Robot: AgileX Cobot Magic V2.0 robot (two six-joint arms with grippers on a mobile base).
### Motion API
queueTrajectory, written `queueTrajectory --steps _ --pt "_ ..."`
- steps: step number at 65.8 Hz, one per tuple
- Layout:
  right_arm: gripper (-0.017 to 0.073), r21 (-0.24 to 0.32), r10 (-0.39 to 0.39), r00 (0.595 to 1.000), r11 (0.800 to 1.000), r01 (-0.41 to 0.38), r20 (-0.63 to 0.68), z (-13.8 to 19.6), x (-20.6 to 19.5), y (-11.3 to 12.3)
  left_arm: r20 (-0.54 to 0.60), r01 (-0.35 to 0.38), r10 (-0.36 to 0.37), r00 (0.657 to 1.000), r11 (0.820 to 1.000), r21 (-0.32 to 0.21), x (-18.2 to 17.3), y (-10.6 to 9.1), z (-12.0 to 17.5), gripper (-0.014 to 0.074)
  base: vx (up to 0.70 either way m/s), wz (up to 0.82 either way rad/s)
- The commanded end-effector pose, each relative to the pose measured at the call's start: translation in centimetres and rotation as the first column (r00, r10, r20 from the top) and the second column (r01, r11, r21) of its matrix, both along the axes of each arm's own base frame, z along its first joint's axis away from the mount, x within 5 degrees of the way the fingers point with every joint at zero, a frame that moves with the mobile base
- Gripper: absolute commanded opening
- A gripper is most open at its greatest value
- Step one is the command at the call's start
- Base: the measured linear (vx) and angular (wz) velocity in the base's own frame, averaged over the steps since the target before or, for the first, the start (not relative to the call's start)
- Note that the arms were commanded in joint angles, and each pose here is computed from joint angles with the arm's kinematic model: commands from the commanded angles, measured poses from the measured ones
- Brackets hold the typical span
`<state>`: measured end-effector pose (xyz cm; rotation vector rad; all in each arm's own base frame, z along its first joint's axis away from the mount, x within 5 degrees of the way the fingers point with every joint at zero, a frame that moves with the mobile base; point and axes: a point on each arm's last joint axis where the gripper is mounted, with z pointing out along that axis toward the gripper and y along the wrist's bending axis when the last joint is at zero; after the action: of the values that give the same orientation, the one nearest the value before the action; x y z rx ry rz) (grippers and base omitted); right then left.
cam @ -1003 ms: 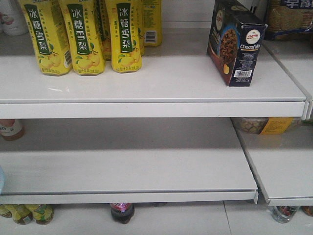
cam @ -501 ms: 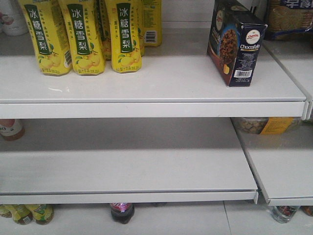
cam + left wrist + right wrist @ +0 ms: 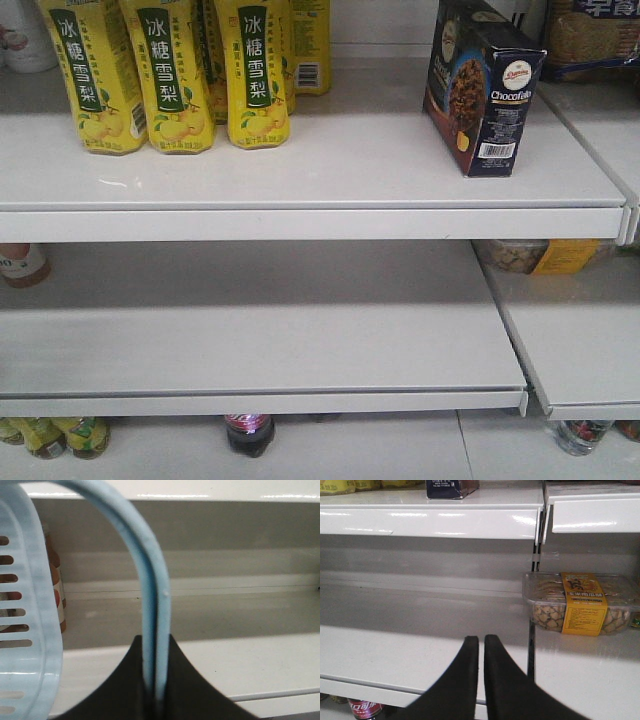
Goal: Left arm holds basket, right arm returns cookies
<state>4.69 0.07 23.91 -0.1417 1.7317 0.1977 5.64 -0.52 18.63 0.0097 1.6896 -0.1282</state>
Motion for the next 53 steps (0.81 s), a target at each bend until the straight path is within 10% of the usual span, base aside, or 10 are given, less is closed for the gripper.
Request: queueTrajectory --steps 1,53 --pt "-0.0006 -0.002 0.016 0.997 1.0 -0.016 0.074 1.26 -0.01 0.14 0.15 -0.004 0.002 0.989 1.0 0.016 -0.2 0.05 2.0 -0.0006 0.0 0.0" --pt "-0.0006 -0.06 0.016 0.995 0.998 -0.011 0.094 0.92 0.15 0.24 0.15 -0.004 0.002 0.989 1.0 0.016 -0.2 0.05 2.0 -0.0006 0.0 0.0"
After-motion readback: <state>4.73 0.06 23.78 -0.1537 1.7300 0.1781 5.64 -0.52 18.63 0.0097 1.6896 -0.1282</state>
